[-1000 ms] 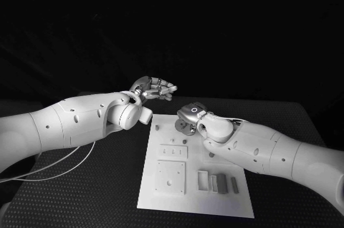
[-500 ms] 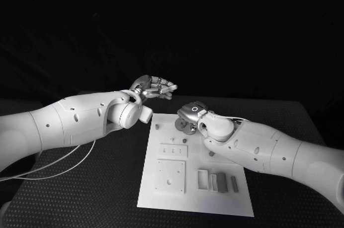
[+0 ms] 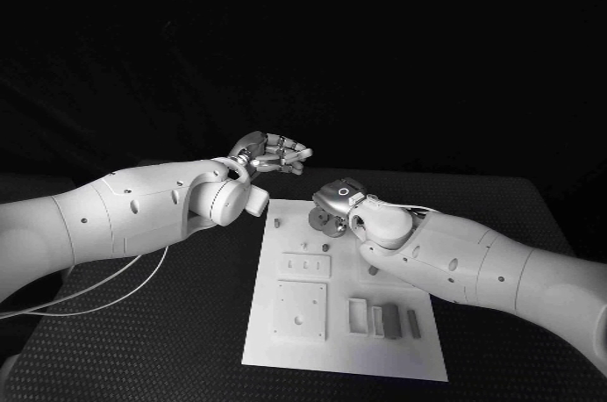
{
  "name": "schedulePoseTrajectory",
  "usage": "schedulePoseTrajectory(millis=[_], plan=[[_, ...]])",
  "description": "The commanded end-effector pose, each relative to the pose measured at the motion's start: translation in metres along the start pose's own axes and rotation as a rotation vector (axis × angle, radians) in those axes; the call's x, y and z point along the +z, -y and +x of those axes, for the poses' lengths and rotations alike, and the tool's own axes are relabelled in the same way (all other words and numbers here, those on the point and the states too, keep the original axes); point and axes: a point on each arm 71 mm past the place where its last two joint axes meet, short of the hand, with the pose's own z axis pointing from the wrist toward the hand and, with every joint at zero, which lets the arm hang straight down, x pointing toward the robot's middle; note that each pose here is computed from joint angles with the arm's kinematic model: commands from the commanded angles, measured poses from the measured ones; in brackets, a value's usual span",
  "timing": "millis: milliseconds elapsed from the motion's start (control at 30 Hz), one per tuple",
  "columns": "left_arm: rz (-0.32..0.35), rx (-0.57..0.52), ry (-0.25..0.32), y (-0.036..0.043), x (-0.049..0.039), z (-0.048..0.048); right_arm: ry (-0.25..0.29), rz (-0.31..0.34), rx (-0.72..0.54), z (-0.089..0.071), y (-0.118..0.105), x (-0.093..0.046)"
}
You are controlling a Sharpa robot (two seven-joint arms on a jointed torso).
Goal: Assemble the parts on the task board
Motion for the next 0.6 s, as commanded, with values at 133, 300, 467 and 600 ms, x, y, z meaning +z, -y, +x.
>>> schedulePoseTrajectory(millis=[133, 300, 467, 600], plan=[[0.012, -0.005, 0.001, 0.002, 0.0002, 0.0003, -0.095, -0.002, -0.017, 0.0157, -0.0006, -0.0044], [0.012, -0.005, 0.002, 0.002, 0.0, 0.0, -0.095, 0.005, -0.02, 0.0151, -0.0016, -0.0054], [0.012, -0.005, 0.003, 0.0019, -0.0001, -0.0005, -0.085, 0.009, -0.018, 0.0144, -0.0016, -0.0073], [0.013, -0.004, 0.004, 0.0019, 0.0, -0.0008, -0.08, 0.007, -0.017, 0.0137, -0.0027, -0.0083]])
